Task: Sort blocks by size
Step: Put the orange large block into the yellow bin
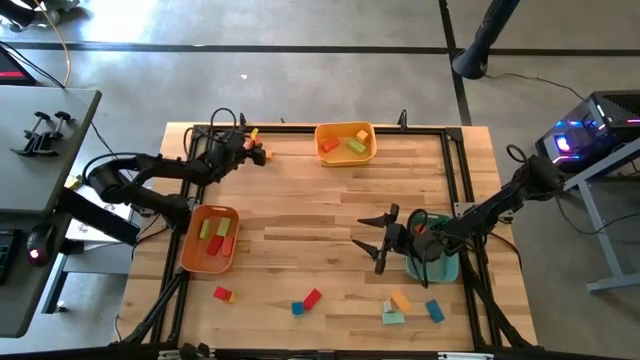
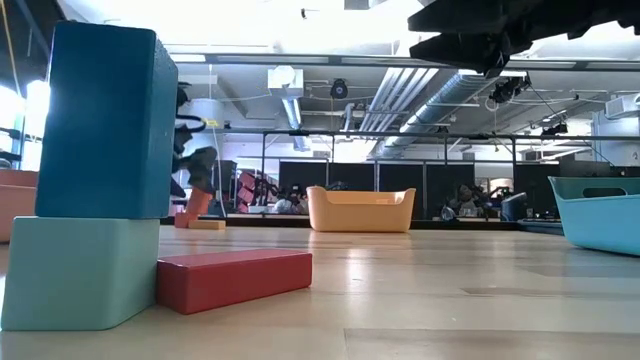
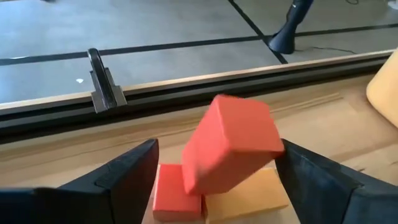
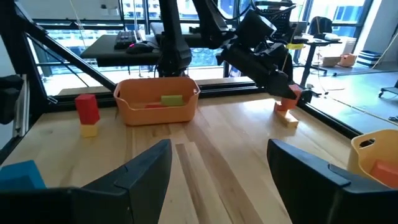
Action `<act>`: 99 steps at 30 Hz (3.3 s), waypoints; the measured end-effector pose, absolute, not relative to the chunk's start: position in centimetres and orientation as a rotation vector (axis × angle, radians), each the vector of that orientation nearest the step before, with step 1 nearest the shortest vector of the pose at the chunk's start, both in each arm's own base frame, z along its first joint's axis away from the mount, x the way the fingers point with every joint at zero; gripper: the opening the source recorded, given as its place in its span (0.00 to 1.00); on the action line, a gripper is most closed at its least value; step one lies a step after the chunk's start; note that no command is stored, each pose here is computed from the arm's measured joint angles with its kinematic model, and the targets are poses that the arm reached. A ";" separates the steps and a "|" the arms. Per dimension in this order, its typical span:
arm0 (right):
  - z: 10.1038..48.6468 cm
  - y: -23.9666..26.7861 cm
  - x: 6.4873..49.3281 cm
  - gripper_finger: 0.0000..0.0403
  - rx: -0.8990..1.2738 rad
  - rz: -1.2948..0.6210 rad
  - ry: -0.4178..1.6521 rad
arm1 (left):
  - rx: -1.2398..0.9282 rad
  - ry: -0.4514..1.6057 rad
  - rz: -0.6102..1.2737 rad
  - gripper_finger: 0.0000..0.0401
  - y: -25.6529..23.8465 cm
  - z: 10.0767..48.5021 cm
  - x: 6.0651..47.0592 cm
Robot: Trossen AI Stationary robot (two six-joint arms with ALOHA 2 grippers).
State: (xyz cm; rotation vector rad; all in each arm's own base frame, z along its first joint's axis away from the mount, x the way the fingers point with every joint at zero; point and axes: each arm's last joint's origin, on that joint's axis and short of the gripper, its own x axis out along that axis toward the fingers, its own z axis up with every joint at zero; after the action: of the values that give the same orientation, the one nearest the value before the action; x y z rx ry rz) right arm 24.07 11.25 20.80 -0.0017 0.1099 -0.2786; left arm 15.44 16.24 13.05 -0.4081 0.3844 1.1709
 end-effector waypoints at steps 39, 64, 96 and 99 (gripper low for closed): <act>20.8 10.8 24.4 0.65 0.044 -0.256 0.112 | -0.431 1.187 0.818 0.65 26.3 16.0 26.1; 20.1 10.9 24.2 0.65 0.082 -0.249 0.164 | 0.098 1.442 0.411 0.65 18.7 19.5 28.7; 19.7 10.7 24.3 0.65 0.074 -0.222 0.207 | 0.241 1.476 0.178 0.57 18.7 18.6 29.2; 19.7 10.7 24.3 0.65 0.074 -0.223 0.207 | 0.263 1.450 0.216 0.57 20.1 18.8 28.8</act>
State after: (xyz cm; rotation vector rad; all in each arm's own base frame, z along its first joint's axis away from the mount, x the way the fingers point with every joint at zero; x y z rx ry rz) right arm 24.26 10.70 19.69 0.0739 0.2067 -0.2231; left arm 28.76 20.08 18.80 0.2635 1.4499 0.2162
